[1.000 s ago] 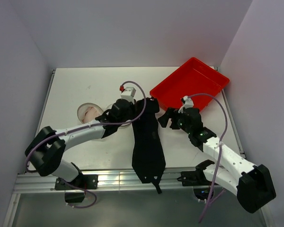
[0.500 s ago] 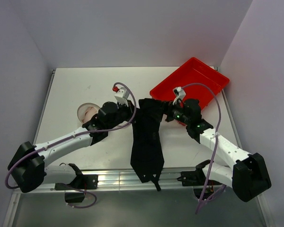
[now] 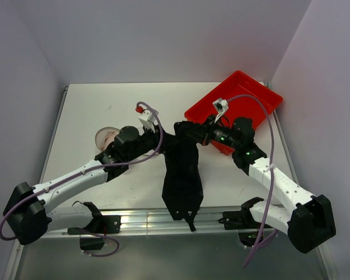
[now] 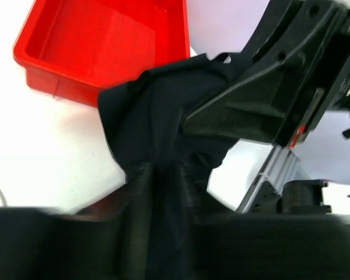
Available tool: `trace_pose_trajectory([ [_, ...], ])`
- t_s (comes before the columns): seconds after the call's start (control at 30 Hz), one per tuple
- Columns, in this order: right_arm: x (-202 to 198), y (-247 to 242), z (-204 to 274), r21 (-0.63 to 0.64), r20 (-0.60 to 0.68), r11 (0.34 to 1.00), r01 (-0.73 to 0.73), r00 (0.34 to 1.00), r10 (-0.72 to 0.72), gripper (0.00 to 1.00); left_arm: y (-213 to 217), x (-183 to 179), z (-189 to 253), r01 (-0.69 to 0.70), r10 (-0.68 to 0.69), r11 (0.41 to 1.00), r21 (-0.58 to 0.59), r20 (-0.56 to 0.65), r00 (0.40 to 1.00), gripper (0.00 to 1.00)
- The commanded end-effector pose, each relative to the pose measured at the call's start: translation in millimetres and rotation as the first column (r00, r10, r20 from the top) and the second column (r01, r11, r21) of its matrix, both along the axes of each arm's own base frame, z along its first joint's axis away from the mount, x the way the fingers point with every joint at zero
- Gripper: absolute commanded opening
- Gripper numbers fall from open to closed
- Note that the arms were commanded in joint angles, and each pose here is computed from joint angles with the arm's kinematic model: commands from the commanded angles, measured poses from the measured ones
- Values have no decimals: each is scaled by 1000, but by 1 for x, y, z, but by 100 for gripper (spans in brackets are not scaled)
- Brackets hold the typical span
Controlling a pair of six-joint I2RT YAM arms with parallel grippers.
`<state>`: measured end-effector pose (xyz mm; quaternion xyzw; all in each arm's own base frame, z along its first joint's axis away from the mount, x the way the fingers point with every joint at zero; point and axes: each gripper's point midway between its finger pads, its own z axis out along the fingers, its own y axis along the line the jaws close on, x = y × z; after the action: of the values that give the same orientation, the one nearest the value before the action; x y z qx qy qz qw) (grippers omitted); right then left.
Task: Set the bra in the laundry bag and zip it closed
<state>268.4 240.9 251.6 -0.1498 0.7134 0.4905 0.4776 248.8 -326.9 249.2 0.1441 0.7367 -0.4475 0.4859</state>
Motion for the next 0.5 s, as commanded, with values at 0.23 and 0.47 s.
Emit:
trace_pose_trajectory([
  [0.23,-17,-8,105,98,261,995,-18,965,-9,0,28,-27,14,-8,10,998,-59,32,999,87],
  [0.47,-30,-9,138,122,328,991,-58,945,15,0,29,-40,-19,48,-48,999,-25,20,999,93],
])
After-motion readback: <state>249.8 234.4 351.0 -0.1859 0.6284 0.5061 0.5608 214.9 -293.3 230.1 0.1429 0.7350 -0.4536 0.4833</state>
